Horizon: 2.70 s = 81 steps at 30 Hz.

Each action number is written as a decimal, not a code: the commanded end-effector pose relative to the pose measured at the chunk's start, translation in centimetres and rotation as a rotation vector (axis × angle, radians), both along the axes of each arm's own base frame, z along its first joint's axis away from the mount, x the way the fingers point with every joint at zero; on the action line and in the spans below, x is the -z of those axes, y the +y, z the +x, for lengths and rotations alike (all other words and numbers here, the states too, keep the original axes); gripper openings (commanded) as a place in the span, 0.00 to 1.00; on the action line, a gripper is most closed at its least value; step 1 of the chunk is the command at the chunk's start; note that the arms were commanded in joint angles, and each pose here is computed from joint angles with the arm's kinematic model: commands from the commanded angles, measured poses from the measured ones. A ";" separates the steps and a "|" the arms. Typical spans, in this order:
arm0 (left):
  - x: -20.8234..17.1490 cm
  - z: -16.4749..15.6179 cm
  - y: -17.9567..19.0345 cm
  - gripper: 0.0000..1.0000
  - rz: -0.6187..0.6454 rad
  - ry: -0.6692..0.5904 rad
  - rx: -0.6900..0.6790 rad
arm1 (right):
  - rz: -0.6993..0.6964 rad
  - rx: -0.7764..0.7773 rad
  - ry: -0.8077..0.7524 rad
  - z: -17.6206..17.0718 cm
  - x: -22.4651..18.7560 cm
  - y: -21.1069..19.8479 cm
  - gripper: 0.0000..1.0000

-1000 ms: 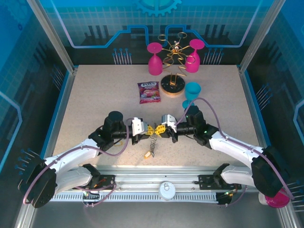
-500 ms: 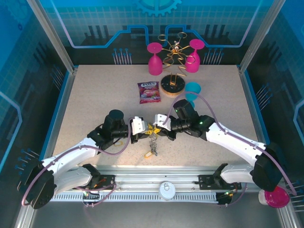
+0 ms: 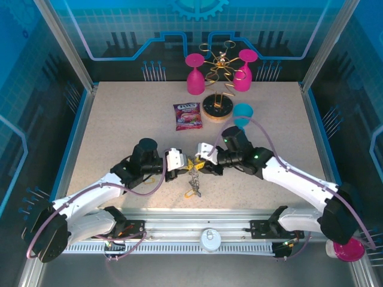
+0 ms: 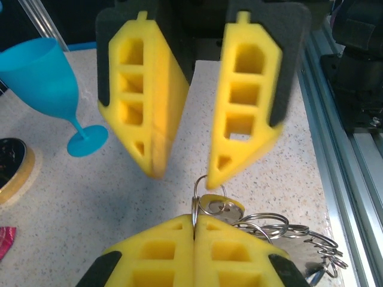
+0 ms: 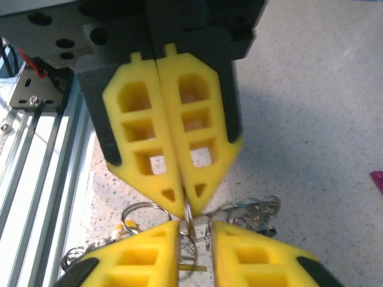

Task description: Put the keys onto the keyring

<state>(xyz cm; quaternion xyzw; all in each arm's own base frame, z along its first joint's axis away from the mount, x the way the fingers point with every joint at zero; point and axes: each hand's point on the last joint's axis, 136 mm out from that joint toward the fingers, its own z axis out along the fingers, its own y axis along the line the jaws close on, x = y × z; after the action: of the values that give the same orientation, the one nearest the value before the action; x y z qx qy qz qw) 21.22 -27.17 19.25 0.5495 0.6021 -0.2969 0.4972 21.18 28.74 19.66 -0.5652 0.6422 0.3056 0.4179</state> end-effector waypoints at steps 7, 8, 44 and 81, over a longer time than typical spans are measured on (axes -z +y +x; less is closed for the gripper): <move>-2.6 -0.7 -0.7 0.00 -0.139 -0.056 0.037 | 0.187 -0.067 0.078 -0.9 -1.1 0.3 0.35; -2.6 -0.7 -0.7 0.00 -0.139 -0.056 0.035 | 0.188 -0.070 0.085 -1.0 -1.1 0.3 0.34; -3.9 -0.8 -0.7 0.00 -0.197 -0.116 0.035 | 0.175 -0.005 0.344 0.1 0.0 -0.3 0.00; -3.0 -0.8 -1.0 0.00 -0.202 -0.078 0.049 | 0.215 -0.100 -0.030 -0.4 -1.1 0.9 0.28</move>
<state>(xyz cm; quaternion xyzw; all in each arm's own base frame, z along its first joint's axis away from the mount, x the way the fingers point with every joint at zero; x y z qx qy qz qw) 21.18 -27.72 20.77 0.5147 0.5689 -0.3333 0.5480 20.76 29.45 21.16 -0.5430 0.5796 0.3984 0.4588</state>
